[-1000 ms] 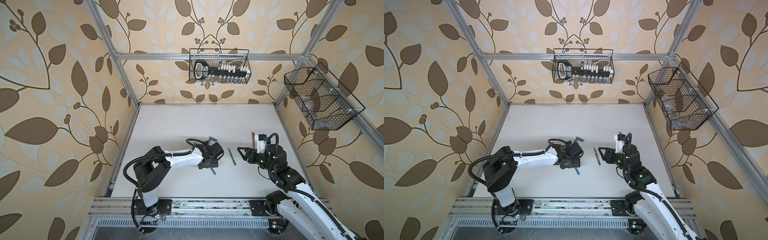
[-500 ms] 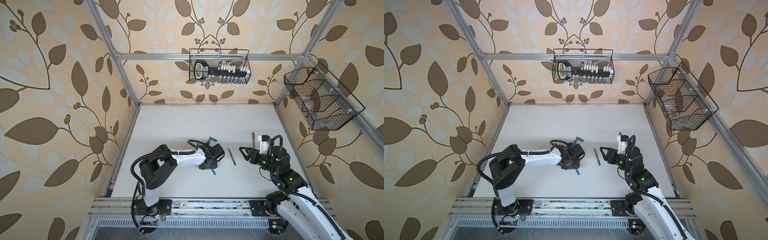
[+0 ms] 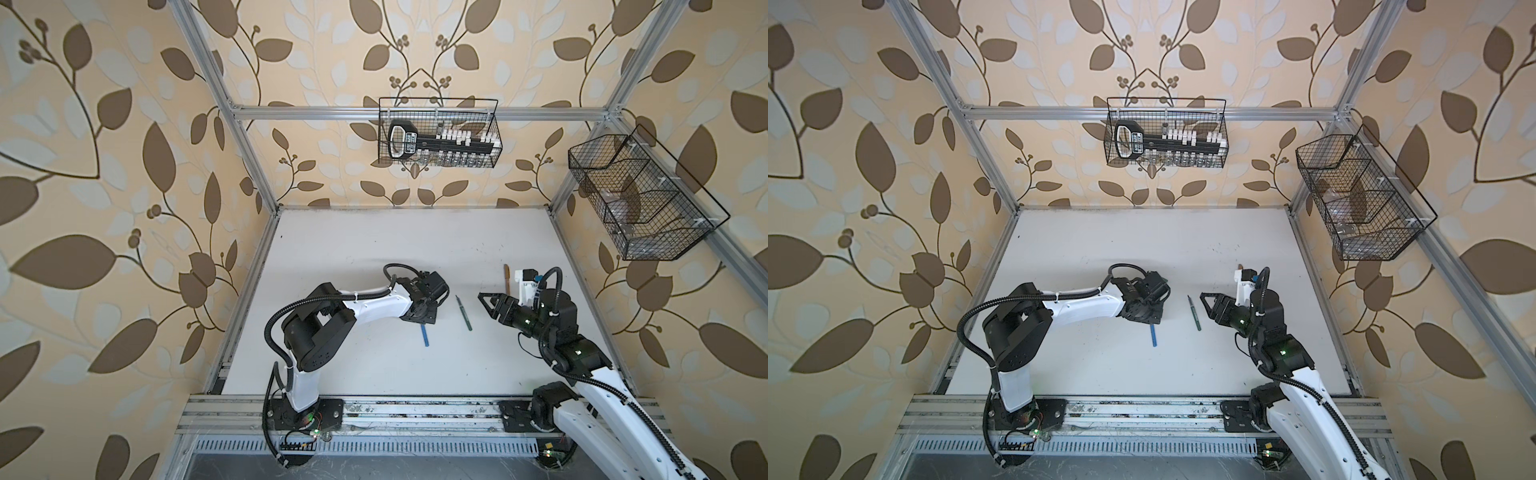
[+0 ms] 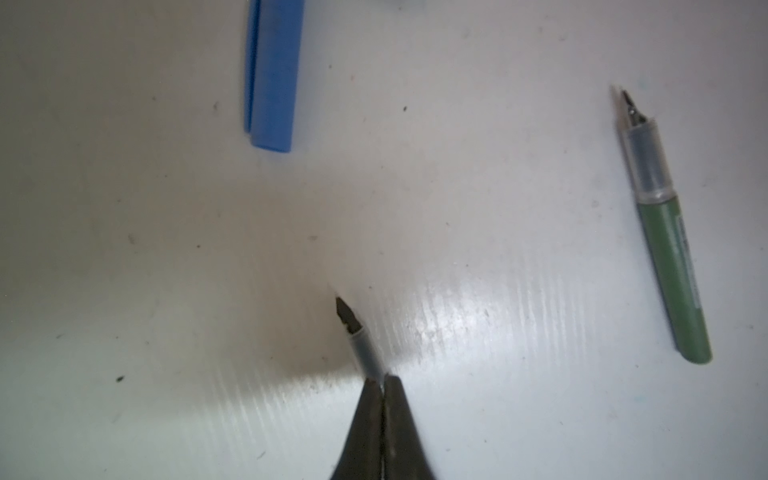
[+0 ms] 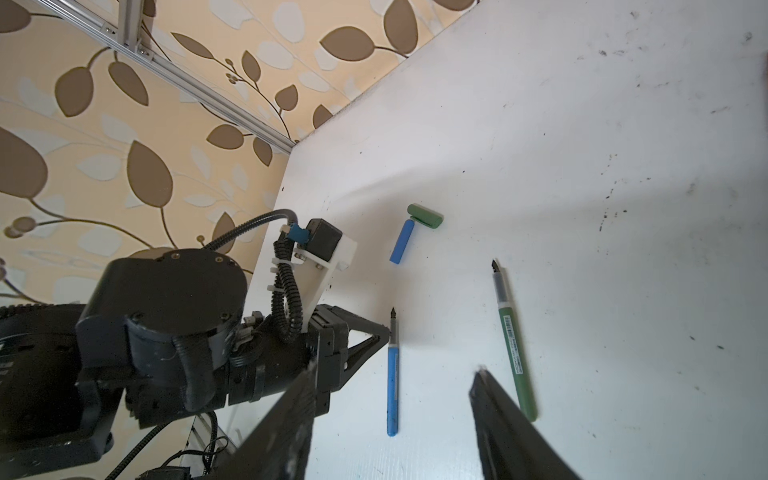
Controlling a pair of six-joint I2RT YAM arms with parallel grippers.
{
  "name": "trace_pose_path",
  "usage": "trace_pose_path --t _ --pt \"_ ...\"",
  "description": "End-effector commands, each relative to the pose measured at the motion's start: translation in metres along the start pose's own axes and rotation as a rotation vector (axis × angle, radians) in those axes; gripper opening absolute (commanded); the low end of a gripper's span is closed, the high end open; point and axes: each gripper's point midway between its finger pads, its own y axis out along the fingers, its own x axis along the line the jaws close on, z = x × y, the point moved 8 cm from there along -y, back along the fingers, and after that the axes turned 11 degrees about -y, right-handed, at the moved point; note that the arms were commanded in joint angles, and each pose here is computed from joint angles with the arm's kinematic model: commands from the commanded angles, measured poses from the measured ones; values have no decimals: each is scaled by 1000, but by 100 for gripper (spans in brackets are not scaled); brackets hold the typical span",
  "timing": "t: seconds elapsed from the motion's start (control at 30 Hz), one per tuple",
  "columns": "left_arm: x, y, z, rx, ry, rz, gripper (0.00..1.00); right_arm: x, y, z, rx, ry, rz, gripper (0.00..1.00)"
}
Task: Insert the pens into the pen caps
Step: 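Open and withdraw the right gripper while the left lowers over the blue pen, then close the left gripper on the blue pen's barrel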
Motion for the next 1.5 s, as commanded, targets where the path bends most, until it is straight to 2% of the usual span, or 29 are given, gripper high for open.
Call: trace_pose_path --t 0.0,0.1,0.2,0.3,0.57,0.7,0.9,1.1,1.2,1.47 --pt "0 -2 3 35 167 -10 14 1 -2 -1 2 9 -11 61" --pt "0 -3 4 46 189 1 19 1 -3 0 4 11 -7 61" --pt "0 -2 5 52 160 4 25 1 -5 0 3 10 -9 61" --pt "-2 -7 2 36 90 2 37 2 -5 0 5 6 -13 61" --pt "-3 -33 2 28 -153 57 45 -1 -3 7 51 11 0 61" --pt "-4 -43 6 18 -196 120 50 -2 -3 8 49 14 5 61" --pt "-13 -45 21 52 -188 66 50 -3 -2 8 52 17 15 61" --pt "-23 -27 39 124 -215 40 47 -4 -1 10 74 18 16 61" --pt "-21 -20 43 123 -224 52 42 -4 -2 10 77 16 18 61" --pt "-24 -8 44 128 -185 7 40 -4 -3 12 79 21 12 61"
